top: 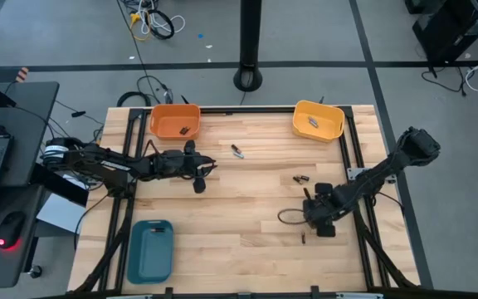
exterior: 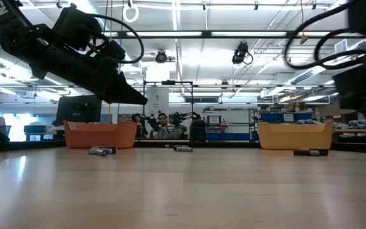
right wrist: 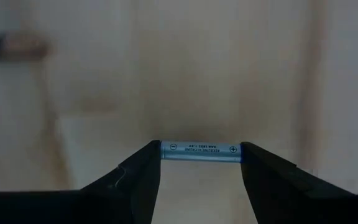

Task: Sort batteries
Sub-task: Put the small gray battery into the yellow bin

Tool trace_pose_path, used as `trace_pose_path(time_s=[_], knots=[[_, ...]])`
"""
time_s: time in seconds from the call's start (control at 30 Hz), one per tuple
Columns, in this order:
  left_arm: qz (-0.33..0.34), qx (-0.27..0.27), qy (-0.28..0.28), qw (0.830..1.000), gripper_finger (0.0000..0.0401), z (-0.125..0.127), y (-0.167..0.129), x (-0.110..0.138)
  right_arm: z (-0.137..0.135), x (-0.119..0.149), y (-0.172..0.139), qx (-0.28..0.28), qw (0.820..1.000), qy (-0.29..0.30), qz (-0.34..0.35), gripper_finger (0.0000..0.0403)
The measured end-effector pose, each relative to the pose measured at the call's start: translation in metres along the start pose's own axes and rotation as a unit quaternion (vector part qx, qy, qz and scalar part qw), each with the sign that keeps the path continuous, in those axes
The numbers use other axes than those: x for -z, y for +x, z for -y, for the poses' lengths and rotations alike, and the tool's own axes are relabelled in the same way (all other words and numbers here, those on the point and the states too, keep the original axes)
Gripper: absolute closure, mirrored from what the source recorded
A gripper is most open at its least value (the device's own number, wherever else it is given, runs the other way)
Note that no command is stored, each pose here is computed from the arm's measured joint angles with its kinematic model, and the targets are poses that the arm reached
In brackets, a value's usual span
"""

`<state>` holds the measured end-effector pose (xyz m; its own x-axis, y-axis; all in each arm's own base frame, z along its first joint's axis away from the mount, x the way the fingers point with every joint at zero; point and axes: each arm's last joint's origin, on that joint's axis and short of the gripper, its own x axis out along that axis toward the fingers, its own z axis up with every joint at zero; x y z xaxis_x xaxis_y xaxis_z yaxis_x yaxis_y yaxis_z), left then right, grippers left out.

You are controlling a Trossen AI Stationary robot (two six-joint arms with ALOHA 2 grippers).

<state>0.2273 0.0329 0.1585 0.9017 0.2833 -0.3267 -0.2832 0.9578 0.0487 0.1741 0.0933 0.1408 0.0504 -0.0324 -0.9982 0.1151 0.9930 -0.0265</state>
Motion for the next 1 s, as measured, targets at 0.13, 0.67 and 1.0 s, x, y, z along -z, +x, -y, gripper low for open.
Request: trace_pose_path(time_s=[0.13, 0.67, 1.0], knots=[[-0.001, 0.0, 0.004, 1.0, 0.0307, 0.0, 0.0, 0.0, 0.02, -0.013, 0.0, 0.009, 0.999, 0.051, 0.003, 0.0192], [-0.01, 0.0, 0.016, 1.0, 0.0307, 0.0, 0.0, 0.002, 0.143, -0.074, -0.084, 0.137, 0.962, 0.233, 0.029, 0.0192], [-0.01, 0.0, 0.014, 1.0, 0.0307, 0.0, 0.0, 0.002, 0.263, -0.052, -0.092, 0.145, 0.883, 0.435, 0.101, 0.0192]])
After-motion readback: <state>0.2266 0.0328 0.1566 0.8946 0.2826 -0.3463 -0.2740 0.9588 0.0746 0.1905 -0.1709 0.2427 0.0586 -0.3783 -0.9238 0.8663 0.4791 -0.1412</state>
